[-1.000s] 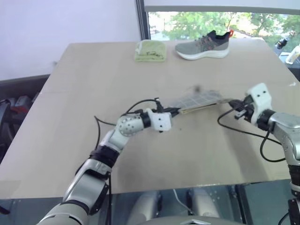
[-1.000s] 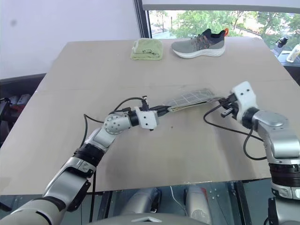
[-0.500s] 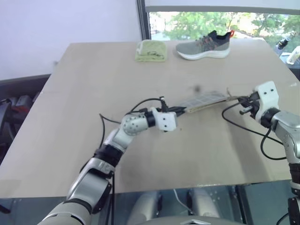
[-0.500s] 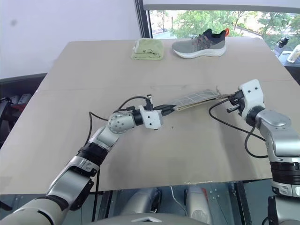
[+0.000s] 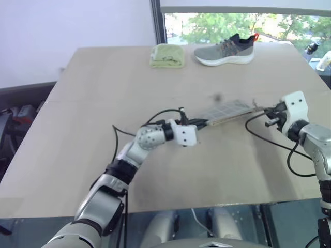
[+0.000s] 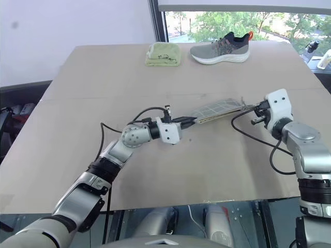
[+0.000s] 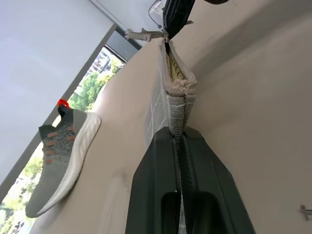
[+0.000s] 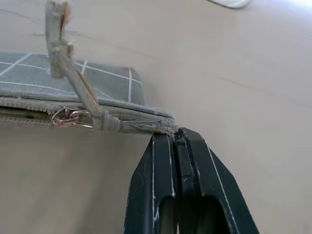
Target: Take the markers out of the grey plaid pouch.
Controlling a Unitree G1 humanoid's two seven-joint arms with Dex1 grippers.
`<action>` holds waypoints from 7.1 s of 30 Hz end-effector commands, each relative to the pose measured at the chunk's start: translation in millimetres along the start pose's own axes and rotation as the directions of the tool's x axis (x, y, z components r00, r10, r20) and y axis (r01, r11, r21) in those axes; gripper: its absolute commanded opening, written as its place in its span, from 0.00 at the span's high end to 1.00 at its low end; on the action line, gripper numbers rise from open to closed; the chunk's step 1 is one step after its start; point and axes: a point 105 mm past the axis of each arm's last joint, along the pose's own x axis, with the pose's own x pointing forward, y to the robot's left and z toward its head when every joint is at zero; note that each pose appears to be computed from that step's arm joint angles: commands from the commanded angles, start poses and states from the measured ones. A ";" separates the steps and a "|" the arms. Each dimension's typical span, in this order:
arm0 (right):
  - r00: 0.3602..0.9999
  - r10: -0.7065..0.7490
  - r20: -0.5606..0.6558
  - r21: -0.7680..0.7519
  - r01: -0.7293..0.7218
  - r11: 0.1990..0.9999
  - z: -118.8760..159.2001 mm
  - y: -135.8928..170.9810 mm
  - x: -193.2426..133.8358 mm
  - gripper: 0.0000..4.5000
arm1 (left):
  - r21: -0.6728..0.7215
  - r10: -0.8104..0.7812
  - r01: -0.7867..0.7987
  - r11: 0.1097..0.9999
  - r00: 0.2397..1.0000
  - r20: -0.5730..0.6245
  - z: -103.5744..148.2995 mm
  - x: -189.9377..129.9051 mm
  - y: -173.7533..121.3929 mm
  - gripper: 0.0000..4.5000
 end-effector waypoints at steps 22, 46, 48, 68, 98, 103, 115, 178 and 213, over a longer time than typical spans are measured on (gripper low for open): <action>0.776 0.617 0.132 0.224 -0.630 0.744 37.6 145.6 -34.6 0.98 | -0.015 0.066 -0.068 0.998 0.996 -0.064 -15.6 -20.1 14.3 1.00; 0.872 0.478 0.104 0.257 -0.488 0.834 25.3 107.4 -24.6 0.98 | -0.014 0.063 -0.064 0.998 0.996 -0.065 -15.7 -20.2 13.1 1.00; 0.936 0.342 0.082 0.277 -0.351 0.894 17.8 70.5 -18.8 0.98 | -0.015 0.062 -0.064 0.998 0.996 -0.066 -15.9 -21.0 12.5 1.00; 0.997 0.006 0.079 0.368 -0.035 0.929 -5.2 -14.0 -20.9 0.78 | -0.016 0.054 -0.056 0.998 0.996 -0.068 -15.7 -22.5 11.4 1.00; 0.835 0.485 0.259 0.203 -0.538 0.818 47.6 93.4 -10.7 1.00 | -0.039 0.085 -0.084 0.996 0.996 0.020 14.5 -9.6 22.0 1.00; 0.804 0.521 0.286 0.207 -0.583 0.786 55.1 98.0 -18.4 1.00 | -0.041 0.083 -0.082 0.996 0.996 0.014 12.5 -10.1 20.4 1.00; 0.796 0.547 0.259 0.222 -0.600 0.769 48.1 107.0 -15.9 1.00 | -0.046 0.086 -0.086 0.995 0.996 0.008 9.8 -9.1 19.9 1.00; 0.876 0.483 -0.009 -0.756 -0.322 0.570 51.3 107.2 19.6 0.01 | -0.493 -0.024 0.146 0.858 0.969 0.246 65.8 -5.9 19.0 1.00; 0.805 0.594 -0.005 -0.716 -0.417 0.560 60.3 95.0 -16.5 0.95 | -0.384 0.067 -0.086 0.919 0.996 -0.062 -13.9 -18.5 32.2 1.00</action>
